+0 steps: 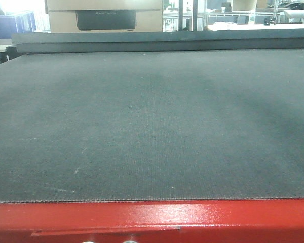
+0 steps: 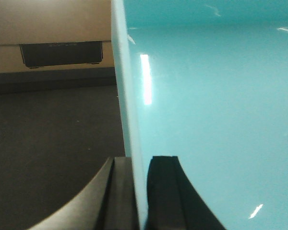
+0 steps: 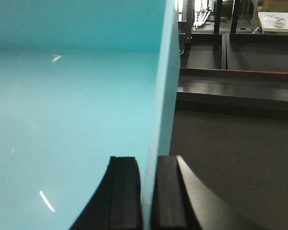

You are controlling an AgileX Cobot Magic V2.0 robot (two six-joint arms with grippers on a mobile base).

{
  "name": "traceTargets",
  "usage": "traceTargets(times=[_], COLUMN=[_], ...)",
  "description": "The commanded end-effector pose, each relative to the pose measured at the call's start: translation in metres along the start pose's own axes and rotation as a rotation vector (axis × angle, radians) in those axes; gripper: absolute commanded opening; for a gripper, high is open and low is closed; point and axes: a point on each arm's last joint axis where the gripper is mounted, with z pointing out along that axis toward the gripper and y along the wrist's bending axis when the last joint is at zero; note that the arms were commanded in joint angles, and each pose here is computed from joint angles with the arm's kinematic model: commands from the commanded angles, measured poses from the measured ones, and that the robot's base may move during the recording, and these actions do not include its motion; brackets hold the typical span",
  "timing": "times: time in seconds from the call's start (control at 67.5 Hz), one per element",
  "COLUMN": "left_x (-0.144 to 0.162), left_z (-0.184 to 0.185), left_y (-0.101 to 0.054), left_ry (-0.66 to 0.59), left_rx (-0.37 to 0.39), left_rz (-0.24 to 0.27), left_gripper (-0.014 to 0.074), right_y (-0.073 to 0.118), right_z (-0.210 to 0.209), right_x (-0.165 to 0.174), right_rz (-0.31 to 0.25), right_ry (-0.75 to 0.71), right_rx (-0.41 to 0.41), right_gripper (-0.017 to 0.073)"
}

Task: Fetch blue bin and place on conveyor start
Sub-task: 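Hold the bin while the base drives up to the grey conveyor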

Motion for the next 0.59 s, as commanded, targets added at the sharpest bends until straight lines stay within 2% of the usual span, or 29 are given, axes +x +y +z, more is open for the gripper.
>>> traceTargets(times=[0.0,0.4,0.504,0.578], left_x=[-0.011,-0.009,-0.001,0.010], left_z=[-0.009,-0.009,-0.011,-0.014], left_y=[0.001,0.001,0.003,0.004], left_ry=[-0.070,-0.053,0.045,0.167], left_rx=[0.003,0.000,-0.016,-0.034], left_rz=[0.006,0.006,0.005,0.003], left_gripper=[-0.0111,-0.0111,-0.0111,-0.0111], right_y=[-0.001,-0.001,-0.001,-0.001], right_z=[-0.009,-0.008,-0.011,-0.013], right_x=[-0.012,-0.011,-0.004,0.006], right_rz=[-0.027,-0.021,-0.002,0.009], right_ry=[-0.093,-0.075,0.023,0.146], right_rx=[0.006,0.004,0.000,0.000], right_gripper=[-0.0151,-0.0151,-0.0151,-0.0151])
